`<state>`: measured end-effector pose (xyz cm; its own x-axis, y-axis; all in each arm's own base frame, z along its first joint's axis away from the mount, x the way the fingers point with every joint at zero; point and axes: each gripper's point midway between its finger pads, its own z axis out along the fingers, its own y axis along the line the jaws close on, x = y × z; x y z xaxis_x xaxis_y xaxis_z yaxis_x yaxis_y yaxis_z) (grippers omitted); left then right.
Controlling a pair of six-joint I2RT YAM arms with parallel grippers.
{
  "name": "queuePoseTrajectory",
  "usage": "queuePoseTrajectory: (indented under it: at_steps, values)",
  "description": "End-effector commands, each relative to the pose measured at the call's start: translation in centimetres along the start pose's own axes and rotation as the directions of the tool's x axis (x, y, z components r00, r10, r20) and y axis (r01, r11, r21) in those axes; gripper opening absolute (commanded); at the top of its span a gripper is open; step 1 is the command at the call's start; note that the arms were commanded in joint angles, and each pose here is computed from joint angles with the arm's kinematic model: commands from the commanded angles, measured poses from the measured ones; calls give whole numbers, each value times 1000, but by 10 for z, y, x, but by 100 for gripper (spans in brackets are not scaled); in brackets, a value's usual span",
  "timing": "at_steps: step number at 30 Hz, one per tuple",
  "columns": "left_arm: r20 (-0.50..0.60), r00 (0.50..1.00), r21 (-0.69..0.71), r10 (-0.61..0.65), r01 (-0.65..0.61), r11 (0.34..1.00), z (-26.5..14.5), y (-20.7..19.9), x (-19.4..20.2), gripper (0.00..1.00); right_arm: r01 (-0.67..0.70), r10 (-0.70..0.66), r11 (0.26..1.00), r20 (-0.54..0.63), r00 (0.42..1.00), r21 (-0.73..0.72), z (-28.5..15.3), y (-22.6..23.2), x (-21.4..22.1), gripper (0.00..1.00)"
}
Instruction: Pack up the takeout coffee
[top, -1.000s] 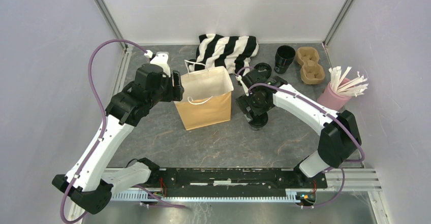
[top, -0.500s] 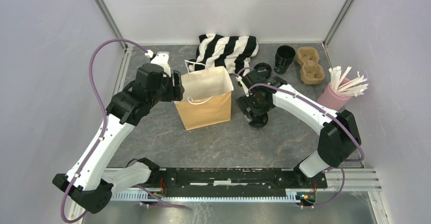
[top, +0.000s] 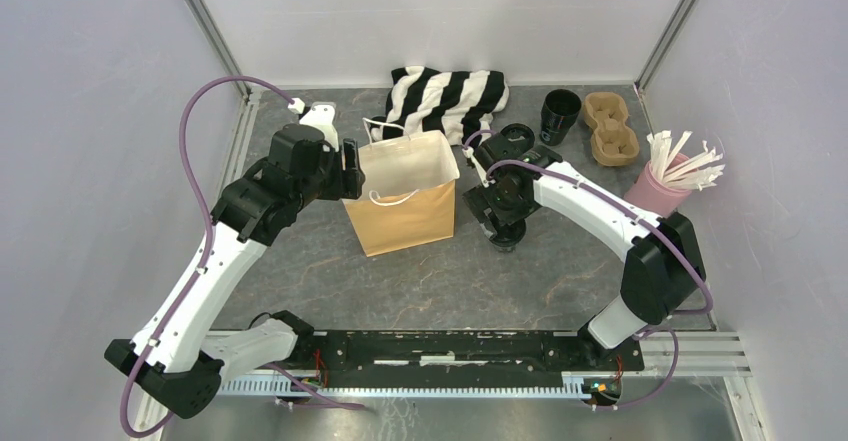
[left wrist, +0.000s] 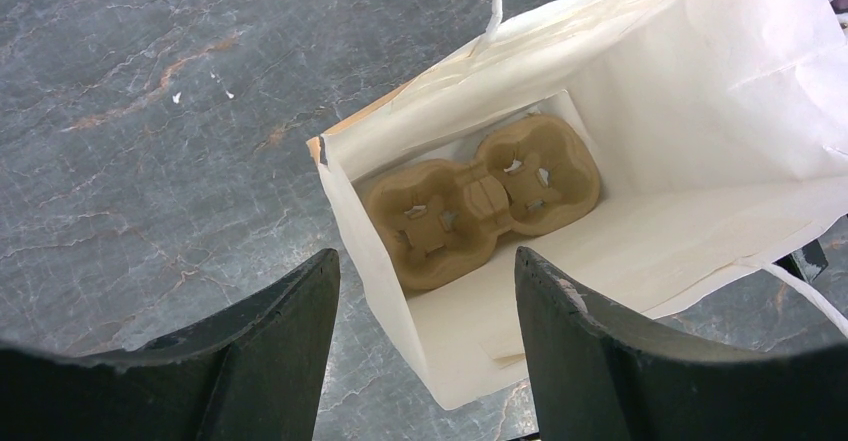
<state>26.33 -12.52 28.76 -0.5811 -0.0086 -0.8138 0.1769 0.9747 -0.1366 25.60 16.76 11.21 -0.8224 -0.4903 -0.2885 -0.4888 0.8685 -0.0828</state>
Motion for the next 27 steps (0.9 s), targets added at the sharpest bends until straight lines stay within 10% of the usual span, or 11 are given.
queuePoseTrajectory:
  at_steps: [1, 27]
  values:
    - [53, 999, 28, 4, -5, 1000, -7, -5, -17, 71, -1, 2, 1000, 47, 999, -3, -12, -1, -14, 98]
    - [37, 999, 31, 11, -12, 999, -1, -7, -16, 72, -37, 36, 999, 36, 999, 26, -19, -12, -22, 98]
